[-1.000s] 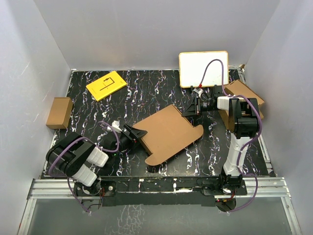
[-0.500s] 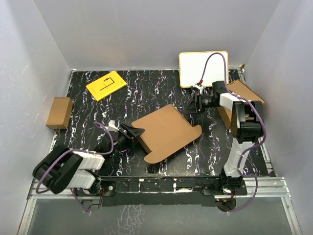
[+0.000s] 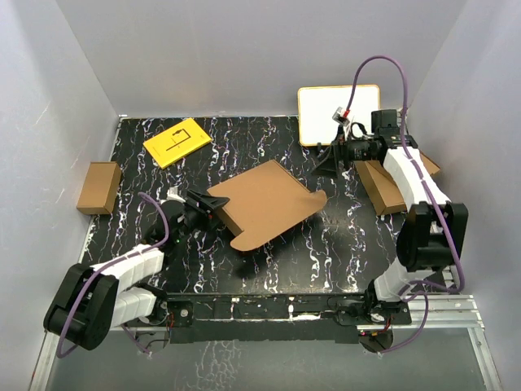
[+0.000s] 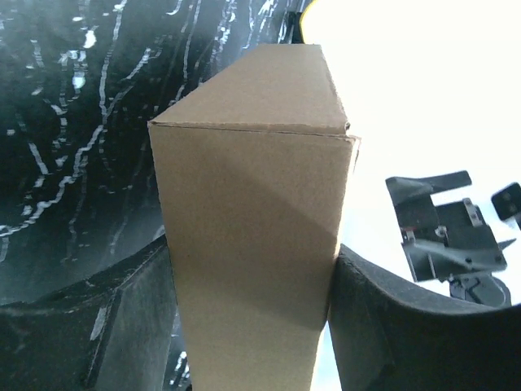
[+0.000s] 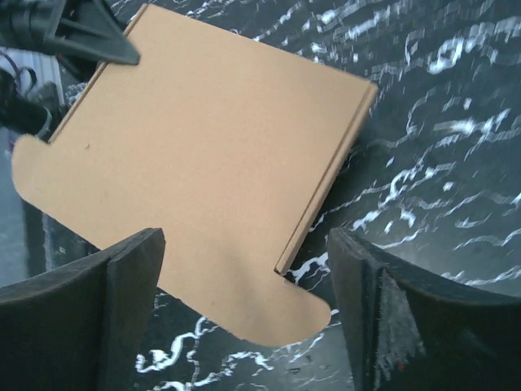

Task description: Fold the paper box

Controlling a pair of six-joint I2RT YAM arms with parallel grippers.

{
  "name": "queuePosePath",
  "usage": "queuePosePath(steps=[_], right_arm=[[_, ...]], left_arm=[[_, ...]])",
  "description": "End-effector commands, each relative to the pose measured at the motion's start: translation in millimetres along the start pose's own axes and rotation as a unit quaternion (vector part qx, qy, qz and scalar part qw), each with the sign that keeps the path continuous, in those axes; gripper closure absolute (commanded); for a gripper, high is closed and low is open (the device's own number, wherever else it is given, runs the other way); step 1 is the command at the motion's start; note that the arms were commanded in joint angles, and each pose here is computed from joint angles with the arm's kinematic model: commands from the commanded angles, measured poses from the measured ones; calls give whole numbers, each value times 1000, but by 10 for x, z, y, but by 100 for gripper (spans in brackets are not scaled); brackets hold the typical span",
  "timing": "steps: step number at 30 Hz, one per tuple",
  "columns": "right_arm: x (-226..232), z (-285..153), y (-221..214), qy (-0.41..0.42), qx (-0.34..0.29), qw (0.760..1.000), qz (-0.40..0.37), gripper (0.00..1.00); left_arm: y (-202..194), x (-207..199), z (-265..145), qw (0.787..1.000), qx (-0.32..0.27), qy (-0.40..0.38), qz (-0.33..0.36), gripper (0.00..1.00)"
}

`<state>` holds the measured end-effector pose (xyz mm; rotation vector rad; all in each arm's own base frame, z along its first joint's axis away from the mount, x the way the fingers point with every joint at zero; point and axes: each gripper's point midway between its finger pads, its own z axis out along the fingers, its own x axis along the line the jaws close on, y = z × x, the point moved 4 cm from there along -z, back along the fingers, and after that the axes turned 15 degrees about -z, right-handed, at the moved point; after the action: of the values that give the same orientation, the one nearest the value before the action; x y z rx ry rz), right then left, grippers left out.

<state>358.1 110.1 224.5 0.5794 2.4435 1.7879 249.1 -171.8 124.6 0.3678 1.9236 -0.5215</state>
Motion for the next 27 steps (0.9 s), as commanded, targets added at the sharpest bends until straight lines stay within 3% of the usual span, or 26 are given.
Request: queuePosePath(steps=[1,2,6,13,19,27], right_arm=[[416,-37,395,42,-42,977,-203,4],[510,-24,399,53,-48,966,-250,0],[806,-12,489,74,-83,903,-415,1],[1119,257,538,97,-30,826,-554,1],[1260,558,523,93,18,786,-610,1],[1209,788,537,47,63,763,-642,1]], left_arm=[[-97,-433,-33,999,39,-14,-32,66],[-85,-473,-28,998,40,-9,-41,66],[-27,-575,-3,995,52,15,-83,67],[67,-749,63,987,76,32,-135,68],[94,-872,151,984,86,41,-152,68],[98,-965,175,982,90,47,-158,68]])
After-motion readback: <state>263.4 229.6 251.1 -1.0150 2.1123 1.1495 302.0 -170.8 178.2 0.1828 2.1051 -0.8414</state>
